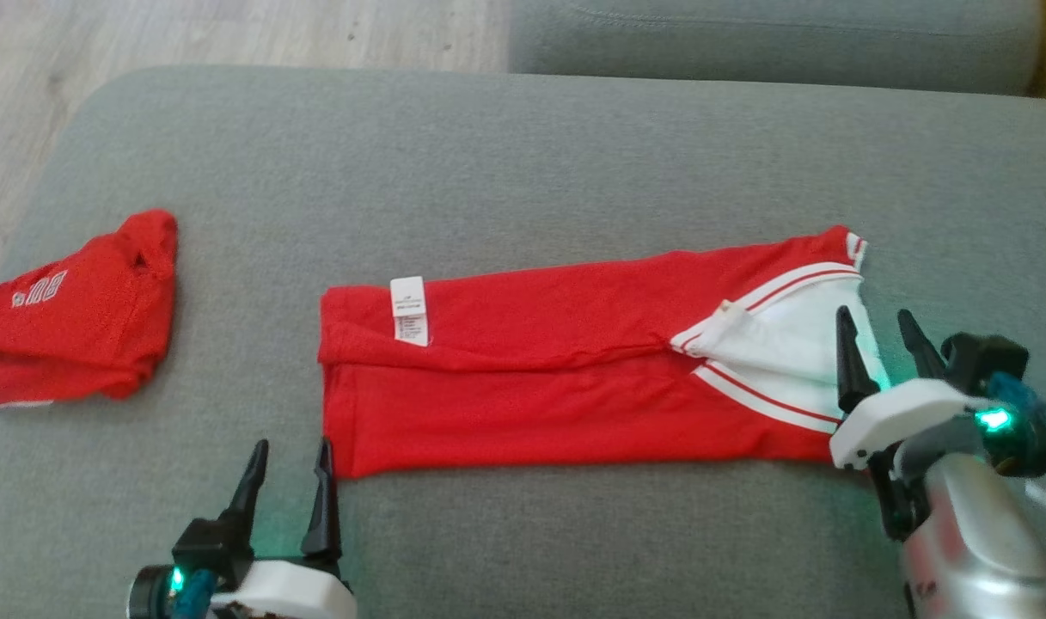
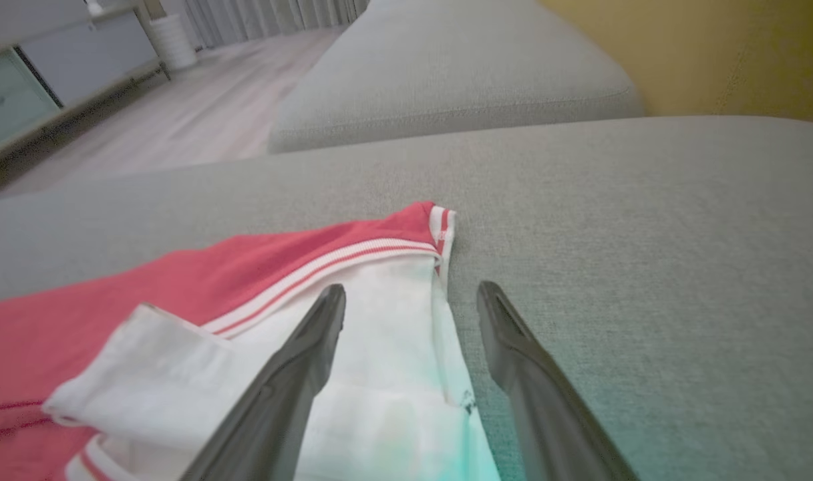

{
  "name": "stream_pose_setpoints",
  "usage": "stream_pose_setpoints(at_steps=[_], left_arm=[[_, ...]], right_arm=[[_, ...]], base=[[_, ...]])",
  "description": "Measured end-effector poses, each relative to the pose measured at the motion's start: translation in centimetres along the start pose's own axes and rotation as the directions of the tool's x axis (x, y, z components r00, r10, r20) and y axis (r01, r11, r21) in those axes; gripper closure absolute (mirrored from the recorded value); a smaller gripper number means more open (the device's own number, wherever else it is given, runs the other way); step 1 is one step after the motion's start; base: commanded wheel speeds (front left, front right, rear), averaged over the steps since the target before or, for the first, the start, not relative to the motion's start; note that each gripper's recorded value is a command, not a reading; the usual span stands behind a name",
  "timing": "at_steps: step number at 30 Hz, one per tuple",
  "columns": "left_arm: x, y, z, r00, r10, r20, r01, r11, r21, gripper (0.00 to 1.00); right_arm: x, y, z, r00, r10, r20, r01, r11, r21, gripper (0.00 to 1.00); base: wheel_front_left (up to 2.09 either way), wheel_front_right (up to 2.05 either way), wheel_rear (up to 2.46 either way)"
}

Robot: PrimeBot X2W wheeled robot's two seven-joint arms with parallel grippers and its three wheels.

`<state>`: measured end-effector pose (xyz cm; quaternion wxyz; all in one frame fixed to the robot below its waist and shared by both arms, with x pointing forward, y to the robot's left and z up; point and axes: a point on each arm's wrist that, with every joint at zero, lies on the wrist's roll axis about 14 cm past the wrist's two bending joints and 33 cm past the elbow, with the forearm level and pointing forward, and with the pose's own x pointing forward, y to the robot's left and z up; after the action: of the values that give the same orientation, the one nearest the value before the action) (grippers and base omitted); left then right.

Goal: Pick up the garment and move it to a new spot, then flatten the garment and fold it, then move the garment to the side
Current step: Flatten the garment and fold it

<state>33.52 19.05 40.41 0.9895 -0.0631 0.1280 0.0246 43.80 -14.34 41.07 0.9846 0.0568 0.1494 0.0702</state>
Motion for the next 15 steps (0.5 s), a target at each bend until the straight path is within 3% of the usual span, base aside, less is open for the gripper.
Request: stream_pose_setpoints(at_steps=[6, 12, 13, 14, 15], left_arm=[[-0.3, 0.0, -1.2, 0.999, 0.002, -0.038, -0.003, 0.999, -0.041, 0.00], [-0.1, 0.4, -1.0, 0.999, 0.025, -0.033, -0.027, 0.998, -0.050, 0.00], [-0.1, 0.3, -1.0, 0.999, 0.025, -0.034, -0.027, 0.998, -0.050, 0.00], [-0.1, 0.4, -1.0, 0.999, 0.026, -0.035, -0.028, 0.998, -0.049, 0.00], [0.0, 0.3, -1.0, 0.999, 0.025, -0.036, -0.026, 0.998, -0.049, 0.00]], right_arm=[[0.9, -0.9, -4.3, 0.976, -0.024, -0.216, 0.016, 0.999, -0.040, 0.00], [1.8, -0.2, -5.1, 0.967, -0.016, -0.253, 0.017, 1.000, 0.000, 0.00], [1.8, 0.0, -5.1, 0.967, -0.011, -0.255, 0.013, 1.000, 0.007, 0.17], [1.9, 0.2, -5.2, 0.966, -0.005, -0.258, 0.010, 1.000, 0.019, 0.76], [2.0, 0.4, -5.2, 0.966, 0.003, -0.259, 0.005, 1.000, 0.031, 1.00]], base=[[0.00, 0.00, 0.00], [0.00, 0.00, 0.00], [0.00, 0.00, 0.00], [0.00, 0.00, 0.00], [0.00, 0.00, 0.00]])
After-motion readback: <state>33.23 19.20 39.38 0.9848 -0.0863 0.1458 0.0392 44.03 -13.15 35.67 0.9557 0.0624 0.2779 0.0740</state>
